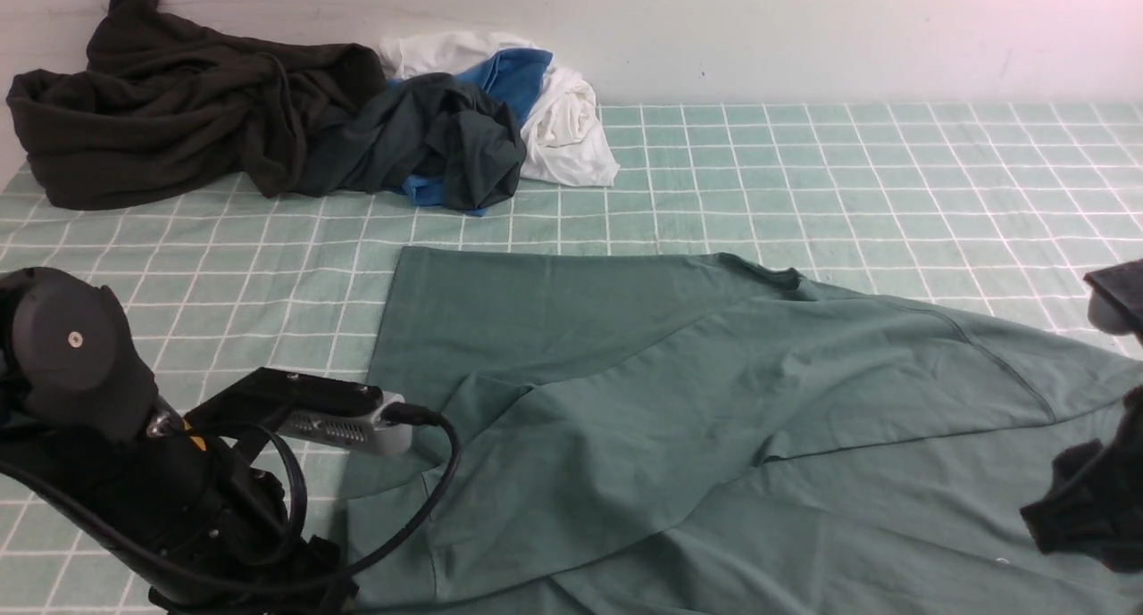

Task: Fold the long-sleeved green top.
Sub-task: Use the left arm to drag and drop the cuff onto the cuff closest to the left arm, then use both arms simultaneously to clamp the lower edge of the clothing fabric

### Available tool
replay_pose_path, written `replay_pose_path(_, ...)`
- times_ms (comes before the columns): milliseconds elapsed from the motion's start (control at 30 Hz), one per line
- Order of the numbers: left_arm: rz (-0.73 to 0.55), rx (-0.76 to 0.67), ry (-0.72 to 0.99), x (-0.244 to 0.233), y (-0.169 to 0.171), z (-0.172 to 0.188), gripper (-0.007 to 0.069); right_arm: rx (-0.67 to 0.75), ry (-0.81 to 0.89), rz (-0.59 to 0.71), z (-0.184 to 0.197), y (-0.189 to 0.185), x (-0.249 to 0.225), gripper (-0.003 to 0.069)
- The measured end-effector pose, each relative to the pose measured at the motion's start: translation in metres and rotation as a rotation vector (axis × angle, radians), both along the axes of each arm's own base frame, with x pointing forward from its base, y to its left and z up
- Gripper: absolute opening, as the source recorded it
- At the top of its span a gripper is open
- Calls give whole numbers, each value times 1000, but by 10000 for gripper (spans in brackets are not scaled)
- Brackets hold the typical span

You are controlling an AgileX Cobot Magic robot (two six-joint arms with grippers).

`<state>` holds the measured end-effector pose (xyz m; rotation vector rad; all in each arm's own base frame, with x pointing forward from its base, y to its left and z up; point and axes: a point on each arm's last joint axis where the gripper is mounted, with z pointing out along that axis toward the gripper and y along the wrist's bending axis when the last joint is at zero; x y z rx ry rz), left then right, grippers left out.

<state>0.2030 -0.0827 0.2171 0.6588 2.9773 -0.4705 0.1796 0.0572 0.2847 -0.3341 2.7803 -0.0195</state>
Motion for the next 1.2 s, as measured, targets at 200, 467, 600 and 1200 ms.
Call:
replay_pose_path(200,-419,98,-20,-38,-36,-2,426,41,-45,102,21,3,-33,298)
replay_pose_path(467,-866,170,-141,-86,-58,-43,417,68,-124,124,35,-4,-50,298)
replay_pose_path(600,-945,202,-220,-91,-52,-59,417,65,-126,125,35,-4,-51,298)
replay_pose_path(1200,-936,237,-218,-82,-57,-67,295,70,-142,129,36,-4,-49,298)
